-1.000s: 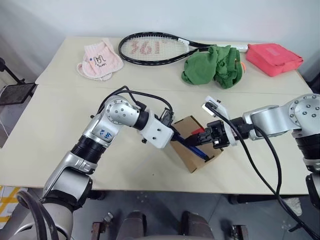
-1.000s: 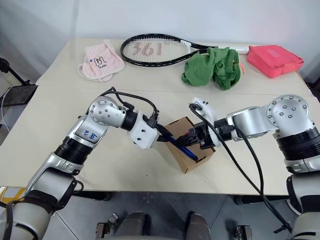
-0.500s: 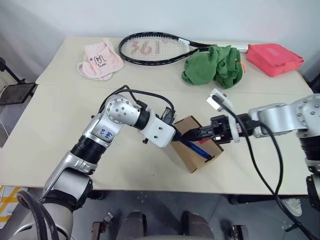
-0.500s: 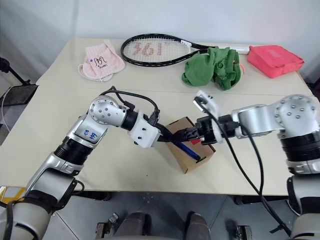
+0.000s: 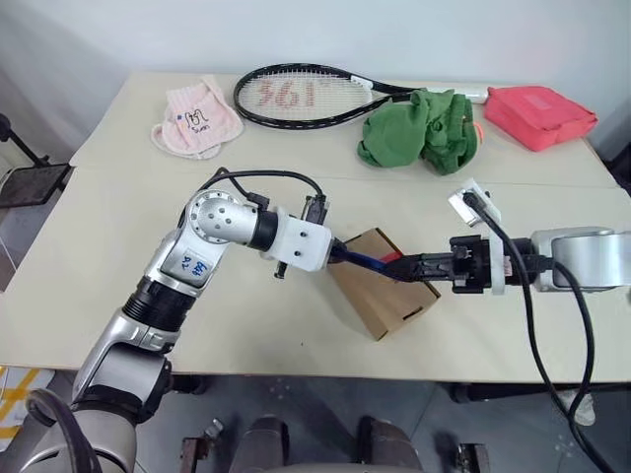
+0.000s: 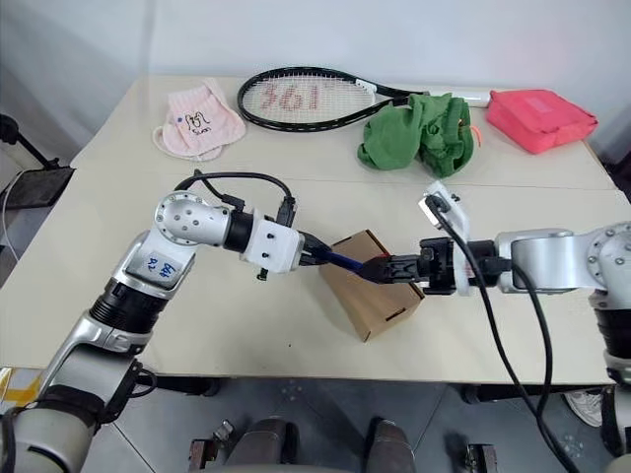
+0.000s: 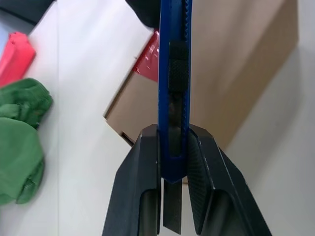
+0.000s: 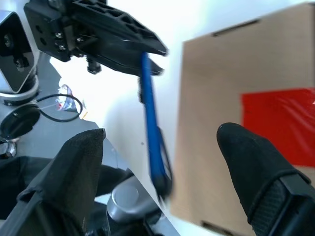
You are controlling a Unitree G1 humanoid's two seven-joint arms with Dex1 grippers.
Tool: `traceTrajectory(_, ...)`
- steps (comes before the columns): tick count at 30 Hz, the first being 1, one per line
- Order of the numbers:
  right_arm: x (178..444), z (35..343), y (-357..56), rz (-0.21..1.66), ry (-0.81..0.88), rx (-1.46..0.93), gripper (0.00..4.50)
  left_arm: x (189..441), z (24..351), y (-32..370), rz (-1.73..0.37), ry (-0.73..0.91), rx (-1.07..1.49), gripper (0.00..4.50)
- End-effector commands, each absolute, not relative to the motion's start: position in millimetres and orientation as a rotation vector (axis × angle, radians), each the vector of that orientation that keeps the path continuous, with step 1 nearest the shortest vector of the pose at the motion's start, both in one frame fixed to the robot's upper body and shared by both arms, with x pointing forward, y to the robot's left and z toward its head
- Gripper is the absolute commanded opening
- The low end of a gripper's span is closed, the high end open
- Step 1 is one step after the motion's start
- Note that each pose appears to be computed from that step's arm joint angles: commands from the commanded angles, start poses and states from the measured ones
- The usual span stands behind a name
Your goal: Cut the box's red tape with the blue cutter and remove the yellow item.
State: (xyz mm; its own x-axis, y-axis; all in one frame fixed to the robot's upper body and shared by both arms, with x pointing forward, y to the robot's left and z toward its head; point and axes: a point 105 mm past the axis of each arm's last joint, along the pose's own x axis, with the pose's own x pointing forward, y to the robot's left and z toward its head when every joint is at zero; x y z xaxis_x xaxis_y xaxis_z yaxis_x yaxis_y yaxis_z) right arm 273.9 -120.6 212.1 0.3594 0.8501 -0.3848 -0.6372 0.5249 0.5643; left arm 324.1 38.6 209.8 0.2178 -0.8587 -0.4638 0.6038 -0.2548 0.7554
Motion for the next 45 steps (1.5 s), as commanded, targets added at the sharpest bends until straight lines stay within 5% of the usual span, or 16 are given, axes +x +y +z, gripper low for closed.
traceTrajectory(1,274.4,223.9,-113.6,0.99,0.619,0.359,3.88,324.9,226.3,33.3,-1.371,-0.353,1.163,0.38)
traceTrajectory(20,295.6,226.5,-102.7,0.806,0.485,0.499,3.88,323.2,219.1,28.9,-1.345,-0.245,1.079,0.38)
traceTrajectory(45,278.1,208.9,-115.6,0.974,0.738,0.35,3.88,325.9,223.6,29.4,-1.379,-0.337,1.188,0.38)
